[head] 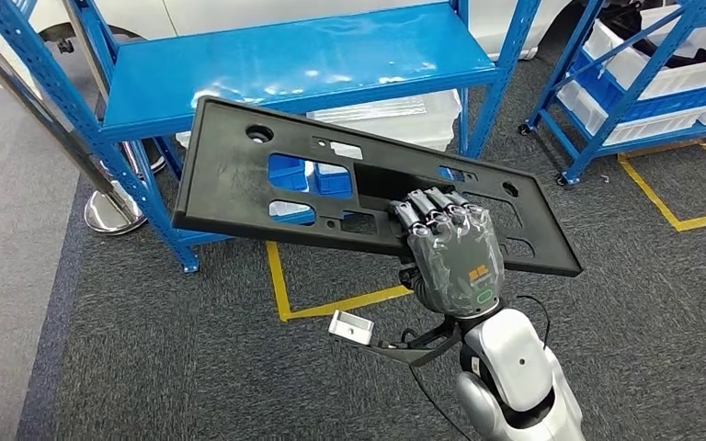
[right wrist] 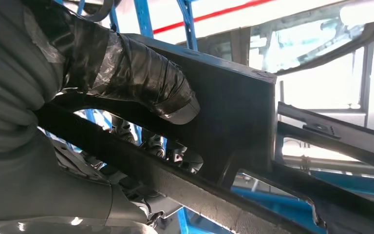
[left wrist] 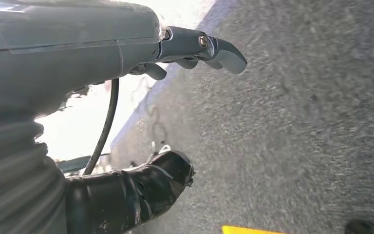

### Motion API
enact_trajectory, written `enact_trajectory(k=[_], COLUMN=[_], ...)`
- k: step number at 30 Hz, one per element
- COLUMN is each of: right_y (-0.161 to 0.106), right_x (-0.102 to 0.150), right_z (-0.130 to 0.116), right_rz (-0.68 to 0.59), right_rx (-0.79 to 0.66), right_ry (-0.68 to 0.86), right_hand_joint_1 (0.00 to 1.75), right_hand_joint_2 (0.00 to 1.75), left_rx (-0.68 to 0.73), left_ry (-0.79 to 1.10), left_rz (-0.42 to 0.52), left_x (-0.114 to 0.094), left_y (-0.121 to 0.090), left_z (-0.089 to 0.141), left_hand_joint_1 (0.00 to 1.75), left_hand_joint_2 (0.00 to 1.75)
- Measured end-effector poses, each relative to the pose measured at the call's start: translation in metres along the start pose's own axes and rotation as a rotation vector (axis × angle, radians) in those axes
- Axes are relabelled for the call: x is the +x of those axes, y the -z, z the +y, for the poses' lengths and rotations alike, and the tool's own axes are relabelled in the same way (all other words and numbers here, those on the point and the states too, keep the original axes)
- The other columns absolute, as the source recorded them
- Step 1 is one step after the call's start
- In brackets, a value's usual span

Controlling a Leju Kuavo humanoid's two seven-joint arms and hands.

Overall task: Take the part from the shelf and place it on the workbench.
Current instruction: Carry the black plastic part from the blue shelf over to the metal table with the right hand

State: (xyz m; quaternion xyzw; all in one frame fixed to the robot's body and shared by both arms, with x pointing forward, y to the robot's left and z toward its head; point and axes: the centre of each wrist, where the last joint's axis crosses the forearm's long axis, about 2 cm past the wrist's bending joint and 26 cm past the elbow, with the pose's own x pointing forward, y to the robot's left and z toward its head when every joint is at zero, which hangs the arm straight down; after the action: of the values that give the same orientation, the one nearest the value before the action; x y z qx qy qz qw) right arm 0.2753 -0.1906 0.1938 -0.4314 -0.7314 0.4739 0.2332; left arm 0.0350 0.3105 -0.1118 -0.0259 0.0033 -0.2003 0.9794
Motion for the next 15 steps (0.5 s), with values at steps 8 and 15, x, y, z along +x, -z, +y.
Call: enact_trajectory(k=[8, 15], right_y=[-0.0034, -0.0035], right_x=[-0.0004, -0.0009], right_z=[0.0006, -0.0003], right_rz=[0.000, -0.001], right_rx=[0.006, 0.003], right_ry=[-0.002, -0.004], right_hand_joint_1=[1.75, 1.75], right_hand_joint_2=[1.75, 1.75], left_rx=[0.000, -0.001], left_ry=[0.001, 0.001], left_rz=[0.000, -0.001], left_x=[0.0002, 0.0004], left_y=[-0.0001, 0.0000], left_z=[0.0005, 0.0000], left_hand_joint_1=[0.00, 0.00], left_hand_joint_2=[1.75, 1.75])
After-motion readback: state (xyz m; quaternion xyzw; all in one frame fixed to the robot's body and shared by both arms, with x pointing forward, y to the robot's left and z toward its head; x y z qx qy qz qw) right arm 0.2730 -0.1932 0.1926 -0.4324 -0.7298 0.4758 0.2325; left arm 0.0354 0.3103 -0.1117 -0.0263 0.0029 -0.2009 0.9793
